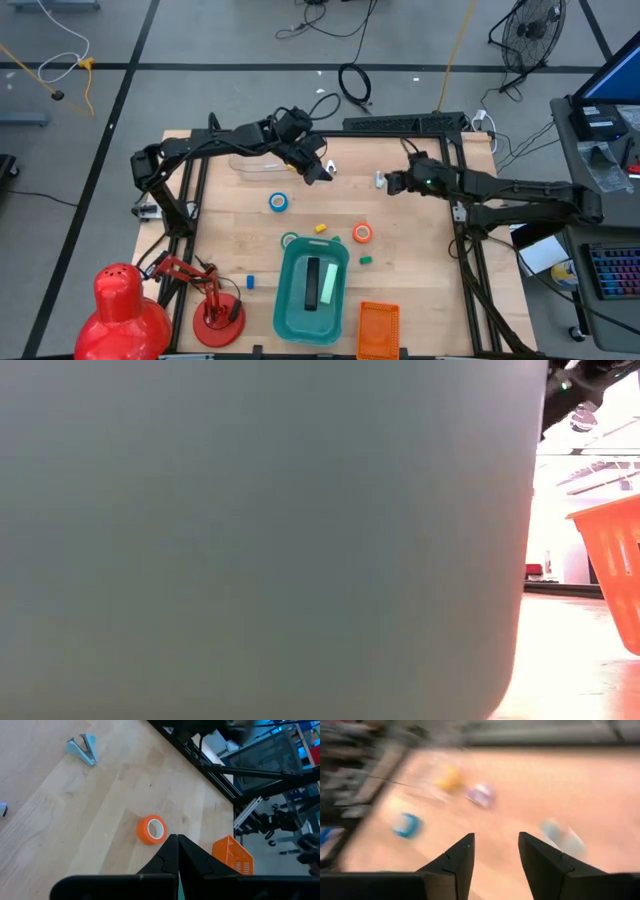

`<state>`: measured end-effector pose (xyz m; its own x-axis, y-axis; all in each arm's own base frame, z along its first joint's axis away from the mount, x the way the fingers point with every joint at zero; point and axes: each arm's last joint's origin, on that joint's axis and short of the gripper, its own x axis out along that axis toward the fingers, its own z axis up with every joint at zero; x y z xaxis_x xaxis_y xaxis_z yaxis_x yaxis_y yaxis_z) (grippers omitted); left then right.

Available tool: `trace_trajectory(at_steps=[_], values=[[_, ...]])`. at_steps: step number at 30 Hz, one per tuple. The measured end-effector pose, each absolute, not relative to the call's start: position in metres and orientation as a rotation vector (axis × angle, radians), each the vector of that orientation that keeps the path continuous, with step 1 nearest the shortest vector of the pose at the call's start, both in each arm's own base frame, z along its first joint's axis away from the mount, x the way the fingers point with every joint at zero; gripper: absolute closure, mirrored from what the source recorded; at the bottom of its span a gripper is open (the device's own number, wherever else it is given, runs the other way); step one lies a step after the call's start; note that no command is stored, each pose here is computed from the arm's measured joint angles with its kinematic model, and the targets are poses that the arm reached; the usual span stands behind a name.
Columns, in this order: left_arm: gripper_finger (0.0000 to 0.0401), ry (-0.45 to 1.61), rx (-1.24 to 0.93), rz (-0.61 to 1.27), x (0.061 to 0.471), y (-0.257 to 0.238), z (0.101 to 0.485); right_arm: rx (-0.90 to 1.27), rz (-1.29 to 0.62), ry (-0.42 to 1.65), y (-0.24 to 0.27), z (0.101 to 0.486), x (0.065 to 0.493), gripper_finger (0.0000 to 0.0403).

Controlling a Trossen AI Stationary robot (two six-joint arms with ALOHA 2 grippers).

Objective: Pick and place Stapler, Stapler remover, tape
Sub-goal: Put the blue staple remover into the orange bin

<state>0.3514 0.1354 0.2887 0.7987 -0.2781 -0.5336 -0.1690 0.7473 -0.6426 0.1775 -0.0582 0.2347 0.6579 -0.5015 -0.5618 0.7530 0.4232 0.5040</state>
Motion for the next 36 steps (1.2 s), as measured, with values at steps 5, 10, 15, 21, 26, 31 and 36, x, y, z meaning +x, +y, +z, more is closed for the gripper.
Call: trace_trajectory(at_steps=[5,10,15,21,26,31,36], values=[[0.04,0.661,-0.725,-0.071,0.352,0.133,0.289,0.939,-0.938,0.484,-0.063,0.213,0.176,0.0284],[0.04,0.66,-0.708,-0.063,0.355,0.128,0.289,1.04,-0.931,0.559,-0.078,0.196,0.187,0.0294],[0.04,0.664,-0.701,-0.068,0.356,0.124,0.289,1.063,-0.905,0.607,-0.096,0.183,0.193,0.0277],[0.04,0.672,-0.701,-0.082,0.359,0.117,0.289,1.04,-0.949,0.635,-0.107,0.178,0.189,0.0245],[0.04,0.679,-0.699,-0.097,0.361,0.111,0.289,1.032,-0.976,0.622,-0.116,0.176,0.186,0.0237],[0.0399,0.681,-0.697,-0.101,0.361,0.109,0.289,1.039,-0.977,0.583,-0.124,0.171,0.191,0.0236],[0.0399,0.681,-0.699,-0.101,0.361,0.109,0.289,1.068,-0.968,0.612,-0.127,0.159,0.198,0.0236]])
